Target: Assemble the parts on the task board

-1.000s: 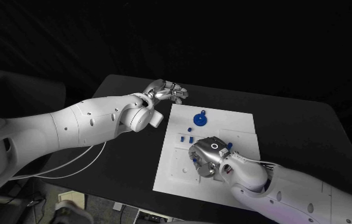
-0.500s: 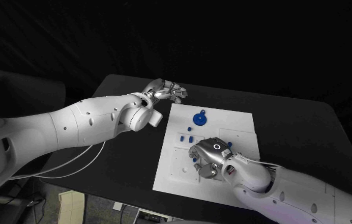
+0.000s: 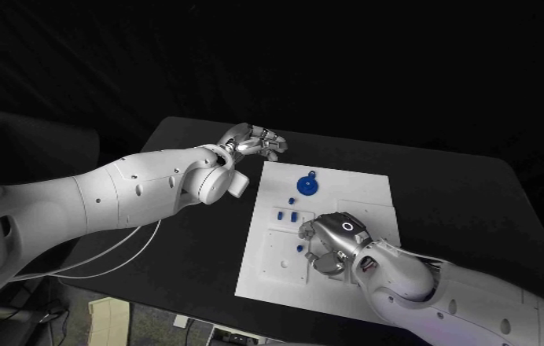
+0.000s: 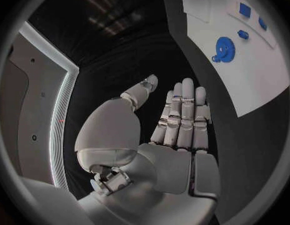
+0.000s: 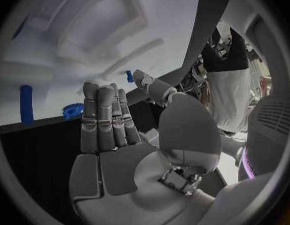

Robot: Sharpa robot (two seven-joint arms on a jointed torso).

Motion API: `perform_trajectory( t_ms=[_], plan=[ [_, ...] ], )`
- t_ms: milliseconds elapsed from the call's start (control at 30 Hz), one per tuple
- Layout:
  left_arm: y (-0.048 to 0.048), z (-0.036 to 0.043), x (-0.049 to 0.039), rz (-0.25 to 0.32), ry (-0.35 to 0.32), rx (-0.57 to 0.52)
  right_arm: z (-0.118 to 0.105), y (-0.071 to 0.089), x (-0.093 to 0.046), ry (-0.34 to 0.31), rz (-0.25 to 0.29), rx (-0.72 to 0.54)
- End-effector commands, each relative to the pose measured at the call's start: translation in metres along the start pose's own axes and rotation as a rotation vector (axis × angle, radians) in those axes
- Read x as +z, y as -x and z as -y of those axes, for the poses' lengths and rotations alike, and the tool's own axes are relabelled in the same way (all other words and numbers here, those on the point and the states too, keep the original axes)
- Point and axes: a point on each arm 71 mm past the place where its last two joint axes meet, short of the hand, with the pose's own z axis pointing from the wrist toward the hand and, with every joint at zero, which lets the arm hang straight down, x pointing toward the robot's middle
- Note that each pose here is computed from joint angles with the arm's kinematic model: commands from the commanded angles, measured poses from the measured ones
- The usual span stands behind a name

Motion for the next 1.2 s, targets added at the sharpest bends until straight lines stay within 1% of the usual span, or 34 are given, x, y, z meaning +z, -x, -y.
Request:
perform_trajectory(
  t_ms=[33, 67, 167, 267, 300, 367, 400, 500, 700, 833, 1000, 1200],
  plan=[
    [0.0000, 0.0017, 0.0004, -0.007, -0.008, -0.006, 0.004, 0.012, -0.002, -0.011, 0.040, 0.042],
    [0.0002, 0.0016, 0.0005, -0.006, -0.008, -0.006, 0.005, 0.016, -0.002, -0.013, 0.046, 0.044],
    [0.0013, 0.0013, 0.0003, -0.004, -0.007, -0.005, 0.013, 0.034, -0.004, -0.025, 0.067, 0.052],
    [0.0013, 0.0014, 0.0002, -0.004, -0.008, -0.005, 0.022, 0.052, -0.006, -0.045, 0.067, 0.055],
    [0.0013, 0.0014, 0.0002, -0.004, -0.008, -0.005, 0.026, 0.057, -0.007, -0.048, 0.057, 0.045],
    [0.0012, 0.0015, 0.0001, -0.004, -0.009, -0.005, 0.037, 0.068, -0.009, -0.065, 0.066, 0.068],
    [0.0012, 0.0015, 0.0001, -0.003, -0.008, -0.005, 0.041, 0.071, -0.011, -0.071, 0.065, 0.062],
    [0.0012, 0.0014, 0.0002, -0.003, -0.009, -0.005, 0.053, 0.077, -0.015, -0.094, 0.037, 0.034],
    [0.0017, 0.0013, 0.0002, -0.001, -0.009, -0.004, 0.070, 0.073, -0.020, -0.136, -0.043, -0.006],
    [0.0017, 0.0011, 0.0004, -0.002, -0.008, -0.004, 0.078, 0.070, -0.023, -0.158, -0.079, -0.032],
    [0.0016, 0.0012, 0.0006, -0.002, -0.009, -0.004, 0.089, 0.066, -0.024, -0.186, -0.112, -0.055],
    [0.0025, 0.0008, 0.0006, 0.000, -0.008, -0.004, 0.094, 0.061, -0.022, -0.196, -0.116, -0.072]
  ],
)
